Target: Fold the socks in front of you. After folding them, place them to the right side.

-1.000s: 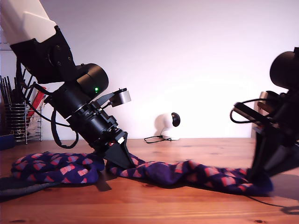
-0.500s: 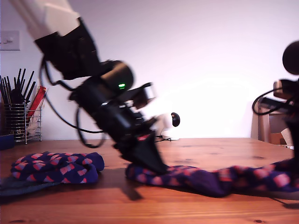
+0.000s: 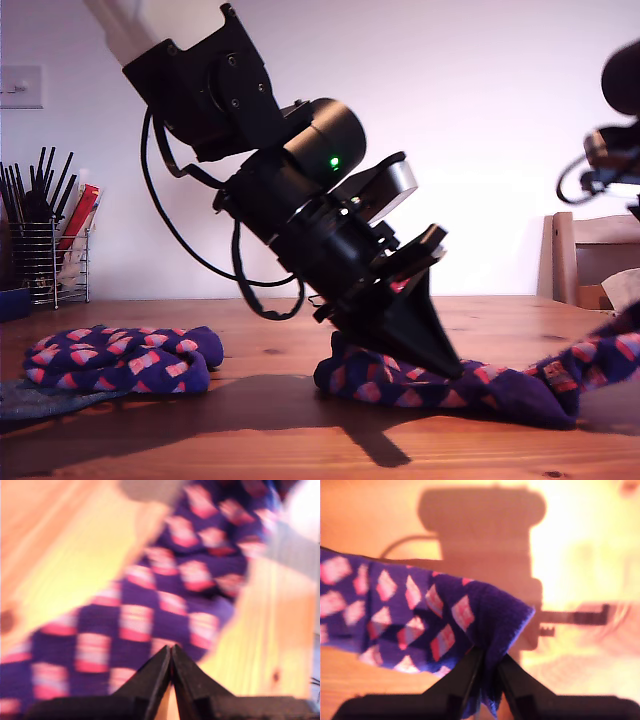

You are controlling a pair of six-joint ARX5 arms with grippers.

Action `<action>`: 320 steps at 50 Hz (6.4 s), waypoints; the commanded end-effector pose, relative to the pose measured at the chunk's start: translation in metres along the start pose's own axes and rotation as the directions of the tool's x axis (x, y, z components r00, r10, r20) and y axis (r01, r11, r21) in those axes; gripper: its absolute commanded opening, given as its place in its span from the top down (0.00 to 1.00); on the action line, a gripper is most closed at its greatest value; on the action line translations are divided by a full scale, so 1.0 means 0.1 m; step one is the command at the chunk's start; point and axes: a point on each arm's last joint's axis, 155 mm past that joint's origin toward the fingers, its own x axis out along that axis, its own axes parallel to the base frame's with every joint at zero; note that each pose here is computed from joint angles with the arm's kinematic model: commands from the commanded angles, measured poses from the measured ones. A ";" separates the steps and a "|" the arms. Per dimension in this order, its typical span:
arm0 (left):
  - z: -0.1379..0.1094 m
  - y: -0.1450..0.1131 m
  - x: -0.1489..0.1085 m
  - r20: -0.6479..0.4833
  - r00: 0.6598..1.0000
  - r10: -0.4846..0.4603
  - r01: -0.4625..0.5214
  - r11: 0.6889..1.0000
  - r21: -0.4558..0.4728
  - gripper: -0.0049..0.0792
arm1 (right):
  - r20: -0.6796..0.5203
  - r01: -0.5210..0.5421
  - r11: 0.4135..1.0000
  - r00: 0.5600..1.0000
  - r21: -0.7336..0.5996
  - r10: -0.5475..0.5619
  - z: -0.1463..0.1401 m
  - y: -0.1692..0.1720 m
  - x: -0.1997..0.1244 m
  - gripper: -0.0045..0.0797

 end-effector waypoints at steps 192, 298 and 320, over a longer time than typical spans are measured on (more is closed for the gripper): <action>0.55 -0.07 0.07 -0.029 1.000 -0.005 0.006 0.999 0.046 0.97 | 0.159 -0.141 0.968 0.972 -0.206 0.175 0.21 0.81 -0.78 0.96; -0.52 0.60 -0.17 -0.454 0.860 0.231 -0.233 0.971 0.053 0.97 | 0.158 -0.138 0.965 0.972 -0.225 0.176 0.21 0.81 -0.78 0.96; -0.37 0.26 0.20 -0.385 0.905 0.179 -0.147 0.983 0.111 0.97 | 0.146 -0.180 0.956 0.965 -0.231 0.217 0.19 0.88 -0.79 0.96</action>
